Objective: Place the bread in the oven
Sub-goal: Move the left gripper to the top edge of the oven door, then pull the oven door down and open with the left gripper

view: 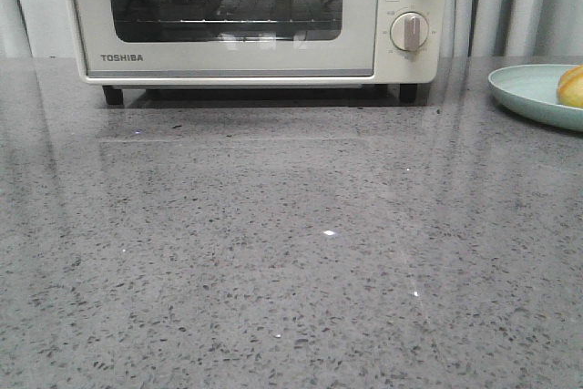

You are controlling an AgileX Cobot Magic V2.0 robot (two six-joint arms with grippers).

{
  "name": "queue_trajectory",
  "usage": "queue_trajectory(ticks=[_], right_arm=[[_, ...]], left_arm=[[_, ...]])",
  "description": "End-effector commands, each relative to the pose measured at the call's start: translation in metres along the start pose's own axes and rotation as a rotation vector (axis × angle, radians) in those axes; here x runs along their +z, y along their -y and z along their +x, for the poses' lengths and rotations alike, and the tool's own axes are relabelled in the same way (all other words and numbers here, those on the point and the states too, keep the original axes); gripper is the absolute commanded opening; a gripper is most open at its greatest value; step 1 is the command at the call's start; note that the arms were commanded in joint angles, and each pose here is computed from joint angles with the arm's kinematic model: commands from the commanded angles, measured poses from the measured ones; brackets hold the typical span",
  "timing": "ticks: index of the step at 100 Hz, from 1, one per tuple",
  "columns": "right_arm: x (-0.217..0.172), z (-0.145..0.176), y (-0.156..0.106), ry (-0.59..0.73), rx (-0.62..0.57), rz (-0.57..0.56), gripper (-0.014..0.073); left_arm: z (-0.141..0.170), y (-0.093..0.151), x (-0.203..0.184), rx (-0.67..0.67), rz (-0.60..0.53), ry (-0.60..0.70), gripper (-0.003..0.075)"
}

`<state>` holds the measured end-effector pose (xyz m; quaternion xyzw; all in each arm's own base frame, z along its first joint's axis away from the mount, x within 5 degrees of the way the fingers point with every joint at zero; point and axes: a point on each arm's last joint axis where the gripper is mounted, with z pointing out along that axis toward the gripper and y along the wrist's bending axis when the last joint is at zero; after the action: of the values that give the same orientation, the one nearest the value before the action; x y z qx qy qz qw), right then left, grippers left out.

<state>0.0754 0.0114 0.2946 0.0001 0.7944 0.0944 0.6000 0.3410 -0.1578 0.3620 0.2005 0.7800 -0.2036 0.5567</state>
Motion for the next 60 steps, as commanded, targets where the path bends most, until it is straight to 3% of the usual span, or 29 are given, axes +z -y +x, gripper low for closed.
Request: queue_trajectory(ticks=[1, 20, 60], right_arm=[[-0.003, -0.017, -0.003, 0.091, -0.019, -0.016, -0.0048], [-0.003, -0.017, -0.003, 0.091, -0.019, -0.016, -0.0048], [-0.003, -0.018, -0.003, 0.1, -0.019, -0.018, -0.0048]], left_arm=[[-0.019, 0.004, -0.011, 0.009, -0.008, 0.072, -0.0022], [-0.01, 0.007, -0.01, 0.053, 0.021, 0.016, -0.0022], [0.033, 0.01, -0.025, 0.018, 0.038, -0.107, -0.0022]])
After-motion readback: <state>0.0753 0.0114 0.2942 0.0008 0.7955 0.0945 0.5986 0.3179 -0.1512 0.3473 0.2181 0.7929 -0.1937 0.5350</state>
